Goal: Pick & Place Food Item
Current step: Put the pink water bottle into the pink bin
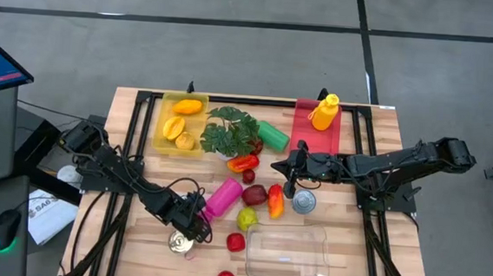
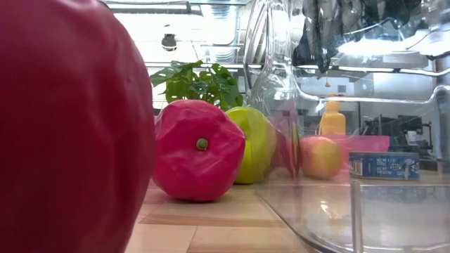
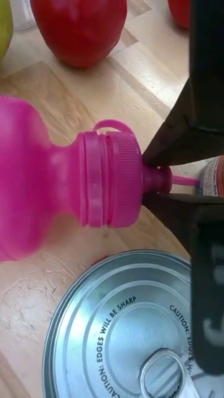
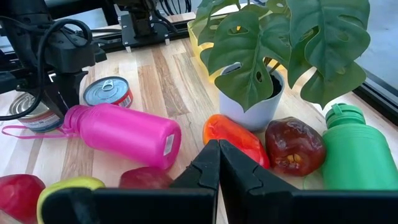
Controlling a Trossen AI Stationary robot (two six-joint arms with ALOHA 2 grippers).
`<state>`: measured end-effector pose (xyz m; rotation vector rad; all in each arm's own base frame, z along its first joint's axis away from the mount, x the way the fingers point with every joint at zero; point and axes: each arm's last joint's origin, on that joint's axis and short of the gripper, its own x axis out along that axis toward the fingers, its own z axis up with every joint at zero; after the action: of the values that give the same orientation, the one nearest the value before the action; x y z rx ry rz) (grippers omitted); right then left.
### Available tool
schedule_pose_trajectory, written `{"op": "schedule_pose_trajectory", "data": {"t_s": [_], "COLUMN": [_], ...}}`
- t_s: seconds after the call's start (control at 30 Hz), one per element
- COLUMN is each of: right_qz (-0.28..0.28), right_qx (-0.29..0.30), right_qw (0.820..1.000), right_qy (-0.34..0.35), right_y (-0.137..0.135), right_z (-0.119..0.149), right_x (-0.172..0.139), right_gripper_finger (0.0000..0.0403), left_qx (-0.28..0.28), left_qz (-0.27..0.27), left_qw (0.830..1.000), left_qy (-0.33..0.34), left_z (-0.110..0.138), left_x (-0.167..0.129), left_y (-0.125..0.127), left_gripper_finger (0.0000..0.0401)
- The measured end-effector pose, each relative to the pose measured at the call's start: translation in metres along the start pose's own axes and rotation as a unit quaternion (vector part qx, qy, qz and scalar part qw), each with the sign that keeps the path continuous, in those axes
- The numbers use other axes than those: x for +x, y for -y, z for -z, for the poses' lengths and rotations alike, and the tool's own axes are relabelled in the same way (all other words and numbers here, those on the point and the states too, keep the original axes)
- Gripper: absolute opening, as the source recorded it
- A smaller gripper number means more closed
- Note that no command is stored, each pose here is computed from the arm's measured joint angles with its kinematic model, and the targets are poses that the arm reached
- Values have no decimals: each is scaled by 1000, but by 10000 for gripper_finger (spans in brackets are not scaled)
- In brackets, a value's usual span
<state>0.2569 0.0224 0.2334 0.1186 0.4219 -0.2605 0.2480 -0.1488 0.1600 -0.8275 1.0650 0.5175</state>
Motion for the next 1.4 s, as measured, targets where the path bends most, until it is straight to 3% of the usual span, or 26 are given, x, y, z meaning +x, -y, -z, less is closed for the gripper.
{"op": "schedule_pose_trajectory", "data": {"t_s": [0.33, 1.4], "right_qz": [0, -26], "right_qx": [0, -13], "right_qw": [1000, 1000], "right_qy": [0, -1], "right_y": [0, -14], "right_z": [0, 3], "right_x": [0, -5], "right_gripper_finger": [1, 1], "left_qx": [0, 0], "left_qz": [0, 1], "left_qw": [1000, 1000], "left_qy": [0, 0], "left_z": [0, 0], "left_x": [0, 0], "left_y": [0, 0], "left_gripper_finger": [88, 91]}}
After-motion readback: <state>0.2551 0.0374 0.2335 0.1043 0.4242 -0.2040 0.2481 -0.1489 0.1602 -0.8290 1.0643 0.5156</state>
